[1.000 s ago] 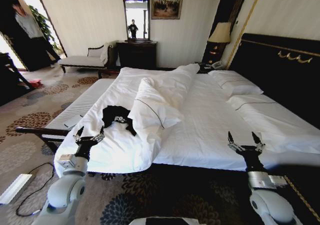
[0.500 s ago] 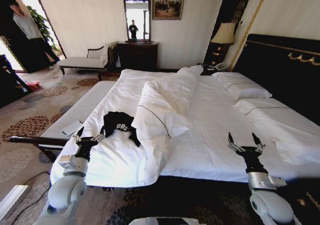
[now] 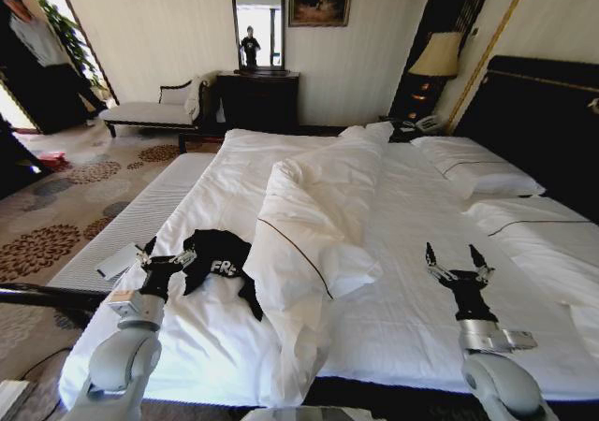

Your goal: Fold the clothes on the bed.

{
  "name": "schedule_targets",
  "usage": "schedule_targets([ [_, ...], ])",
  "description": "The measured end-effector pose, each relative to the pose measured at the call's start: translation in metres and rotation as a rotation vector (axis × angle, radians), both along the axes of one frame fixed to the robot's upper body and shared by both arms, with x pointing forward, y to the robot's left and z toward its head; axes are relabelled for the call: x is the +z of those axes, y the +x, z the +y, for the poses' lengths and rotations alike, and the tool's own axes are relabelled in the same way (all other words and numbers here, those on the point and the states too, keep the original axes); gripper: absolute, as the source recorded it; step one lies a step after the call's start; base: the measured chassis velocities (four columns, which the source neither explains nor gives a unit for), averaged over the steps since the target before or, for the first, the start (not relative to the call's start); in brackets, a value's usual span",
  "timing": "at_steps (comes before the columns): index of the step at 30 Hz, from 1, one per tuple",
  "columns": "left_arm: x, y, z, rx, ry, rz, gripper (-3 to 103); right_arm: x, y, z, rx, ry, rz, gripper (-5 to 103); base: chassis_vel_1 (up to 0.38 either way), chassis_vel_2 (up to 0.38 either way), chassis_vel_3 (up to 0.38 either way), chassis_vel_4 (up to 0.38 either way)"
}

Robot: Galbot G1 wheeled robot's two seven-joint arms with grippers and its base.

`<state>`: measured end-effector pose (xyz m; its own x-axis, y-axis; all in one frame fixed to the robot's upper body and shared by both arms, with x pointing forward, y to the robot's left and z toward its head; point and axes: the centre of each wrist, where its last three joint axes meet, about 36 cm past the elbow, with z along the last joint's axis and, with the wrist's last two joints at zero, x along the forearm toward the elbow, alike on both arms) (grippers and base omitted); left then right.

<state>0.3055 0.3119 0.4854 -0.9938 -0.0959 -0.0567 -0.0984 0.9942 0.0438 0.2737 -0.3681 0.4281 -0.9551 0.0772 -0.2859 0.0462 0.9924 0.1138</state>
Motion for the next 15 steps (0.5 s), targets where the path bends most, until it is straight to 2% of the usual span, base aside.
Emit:
schedule_targets([
  [3, 0.003, 0.0, 0.006, 0.019, 0.001, -0.006, 100, 0.018, -0.002, 0.035, 0.11, 0.312, 0.051, 100, 0.036, -0.043, -0.027, 0.048],
  [4, 0.003, 0.0, 0.006, 0.019, 0.001, -0.006, 100, 0.018, -0.002, 0.035, 0.11, 0.312, 0.051, 100, 0.054, -0.048, -0.052, 0.072],
  [7, 0.008, -0.002, 0.007, 0.027, 0.004, -0.012, 100, 0.032, 0.0, 0.061, 0.2, 0.532, 0.118, 100, 0.007, -0.016, -0.017, 0.011],
  [9, 0.008, -0.004, 0.006, 0.027, 0.006, -0.01, 100, 0.033, 0.001, 0.073, 0.251, 0.605, 0.149, 100, 0.0, 0.0, 0.0, 0.0],
  [15, 0.006, -0.008, 0.005, 0.035, 0.014, 0.0, 100, 0.013, 0.005, 0.088, 0.32, 0.661, 0.216, 100, 0.0, 0.0, 0.0, 0.0],
])
